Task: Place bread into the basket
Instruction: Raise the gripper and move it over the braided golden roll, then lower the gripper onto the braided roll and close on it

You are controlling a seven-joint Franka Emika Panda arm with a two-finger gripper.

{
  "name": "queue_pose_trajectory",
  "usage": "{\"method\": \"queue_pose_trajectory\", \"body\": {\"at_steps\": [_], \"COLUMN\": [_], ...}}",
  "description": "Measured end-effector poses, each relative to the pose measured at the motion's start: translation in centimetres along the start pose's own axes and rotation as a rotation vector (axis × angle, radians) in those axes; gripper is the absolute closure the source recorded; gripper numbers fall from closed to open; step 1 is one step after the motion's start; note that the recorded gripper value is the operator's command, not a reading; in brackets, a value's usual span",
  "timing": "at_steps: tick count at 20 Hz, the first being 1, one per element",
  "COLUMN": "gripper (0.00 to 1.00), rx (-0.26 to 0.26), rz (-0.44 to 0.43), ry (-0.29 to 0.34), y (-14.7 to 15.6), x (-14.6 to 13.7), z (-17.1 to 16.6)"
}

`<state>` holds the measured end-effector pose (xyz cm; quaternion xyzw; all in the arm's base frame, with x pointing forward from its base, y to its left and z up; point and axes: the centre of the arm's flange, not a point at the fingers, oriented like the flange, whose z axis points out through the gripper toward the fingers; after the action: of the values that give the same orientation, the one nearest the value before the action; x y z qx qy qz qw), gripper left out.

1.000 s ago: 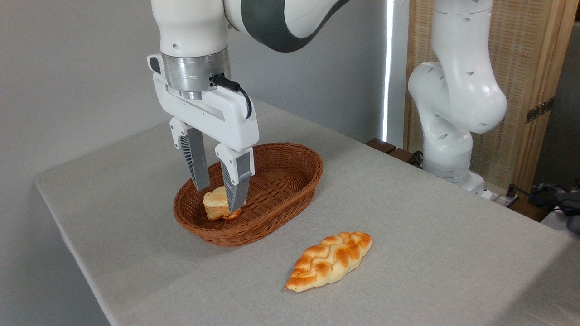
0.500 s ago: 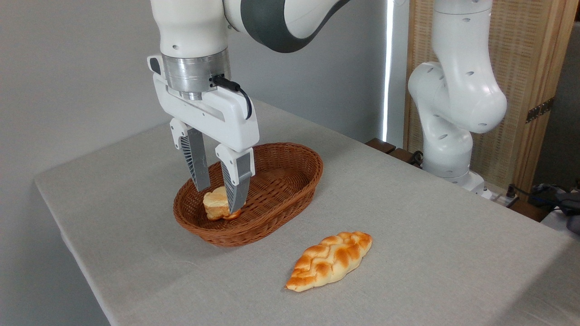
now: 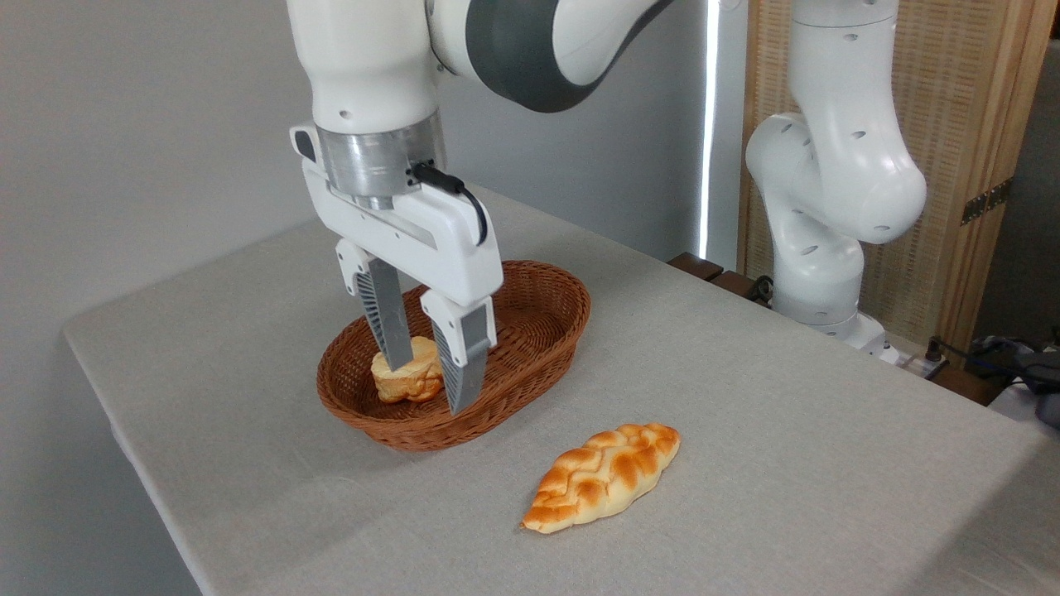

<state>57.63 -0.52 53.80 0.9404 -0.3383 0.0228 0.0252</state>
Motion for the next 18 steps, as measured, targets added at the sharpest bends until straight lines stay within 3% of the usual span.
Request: {"method": "queue_pose_trajectory", "body": {"at_steps": [5,10,18], "gripper": [0.0,0.0,0.0], "rx": [-0.005,-0.013,-0.097], "rz": [0.093,0.218,0.319], "ry": [-0.038,-0.146,-0.231], "y": [-2.1,-3.8,-3.3], "x": [-2.1,-5.9,-9.9], "z": [1.2,4.3,8.9]}}
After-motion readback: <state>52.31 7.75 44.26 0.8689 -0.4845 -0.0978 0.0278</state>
